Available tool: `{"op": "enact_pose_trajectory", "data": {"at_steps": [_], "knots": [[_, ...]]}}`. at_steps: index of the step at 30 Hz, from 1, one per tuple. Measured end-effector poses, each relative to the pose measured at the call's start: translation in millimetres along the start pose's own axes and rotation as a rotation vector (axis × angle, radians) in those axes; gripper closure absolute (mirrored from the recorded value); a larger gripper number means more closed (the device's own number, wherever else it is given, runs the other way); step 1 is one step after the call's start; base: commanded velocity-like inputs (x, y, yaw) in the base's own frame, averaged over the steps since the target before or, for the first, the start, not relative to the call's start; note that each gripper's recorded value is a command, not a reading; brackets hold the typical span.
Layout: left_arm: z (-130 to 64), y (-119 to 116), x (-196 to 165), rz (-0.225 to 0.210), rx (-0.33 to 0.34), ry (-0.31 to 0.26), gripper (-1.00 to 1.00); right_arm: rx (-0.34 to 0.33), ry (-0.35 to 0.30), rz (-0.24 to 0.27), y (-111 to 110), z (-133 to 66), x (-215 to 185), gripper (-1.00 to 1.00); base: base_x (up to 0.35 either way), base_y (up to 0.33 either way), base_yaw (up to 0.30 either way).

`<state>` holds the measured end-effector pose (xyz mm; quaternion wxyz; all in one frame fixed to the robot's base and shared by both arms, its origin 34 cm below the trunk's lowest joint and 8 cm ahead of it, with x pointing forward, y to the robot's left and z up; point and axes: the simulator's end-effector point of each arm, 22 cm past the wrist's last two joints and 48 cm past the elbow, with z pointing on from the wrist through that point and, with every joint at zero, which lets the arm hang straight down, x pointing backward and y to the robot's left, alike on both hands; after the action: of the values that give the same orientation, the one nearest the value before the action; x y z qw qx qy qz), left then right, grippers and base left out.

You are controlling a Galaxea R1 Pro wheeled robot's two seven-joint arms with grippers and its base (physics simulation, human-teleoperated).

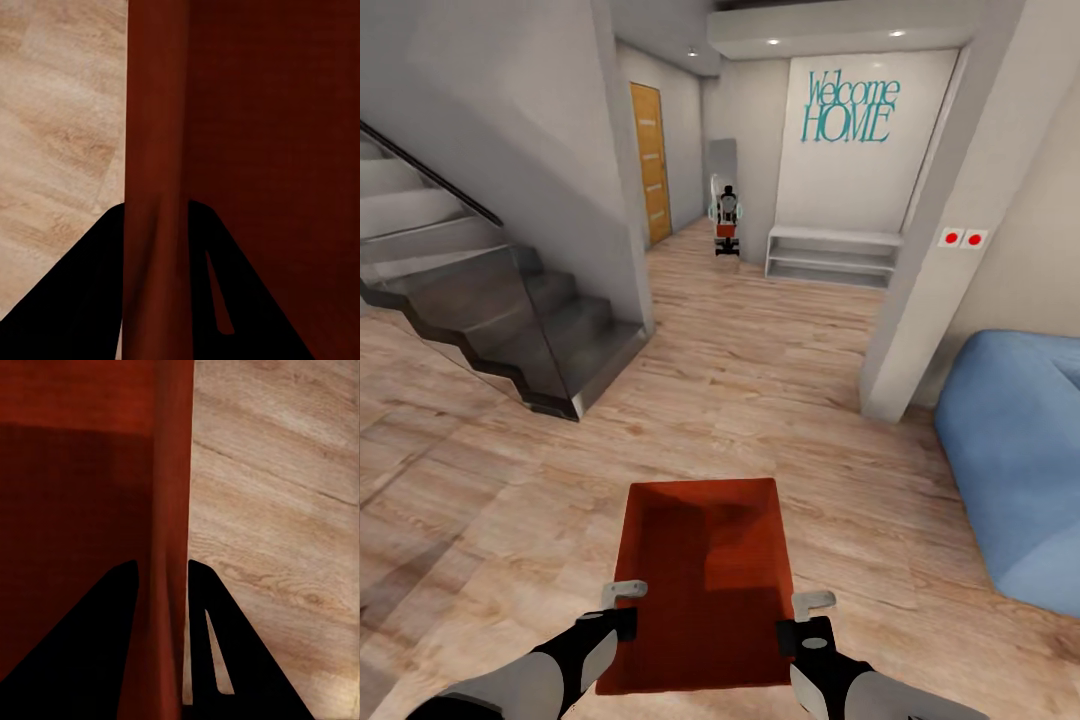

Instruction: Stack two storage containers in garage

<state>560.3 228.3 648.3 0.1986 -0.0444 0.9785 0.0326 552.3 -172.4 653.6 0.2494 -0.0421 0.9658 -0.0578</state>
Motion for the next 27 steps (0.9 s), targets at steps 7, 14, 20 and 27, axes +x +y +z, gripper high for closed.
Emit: {"op": "enact_pose_trajectory", "data": {"at_steps": [7,14,20,27], "knots": [[0.0,0.0,0.0,0.0,0.0,0.0,1.0,0.0,0.0,0.0,0.0,0.0,0.0,1.0,0.323,0.0,0.0],[0.0,0.0,-0.2,0.0,0.0,-0.001,1.0,0.0,-0.001,0.0,-0.1,0.0,0.0,1.0,0.323,0.0,0.0],[0.0,-0.2,-0.4,0.001,0.0,-0.002,1.0,0.001,-0.001,0.001,-0.2,0.0,0.0,1.0,0.323,0.0,-0.012],[0.0,-0.2,-0.3,0.001,0.0,-0.001,1.0,0.001,-0.001,0.001,-0.3,0.0,0.1,1.0,0.323,0.0,-0.215]]}}
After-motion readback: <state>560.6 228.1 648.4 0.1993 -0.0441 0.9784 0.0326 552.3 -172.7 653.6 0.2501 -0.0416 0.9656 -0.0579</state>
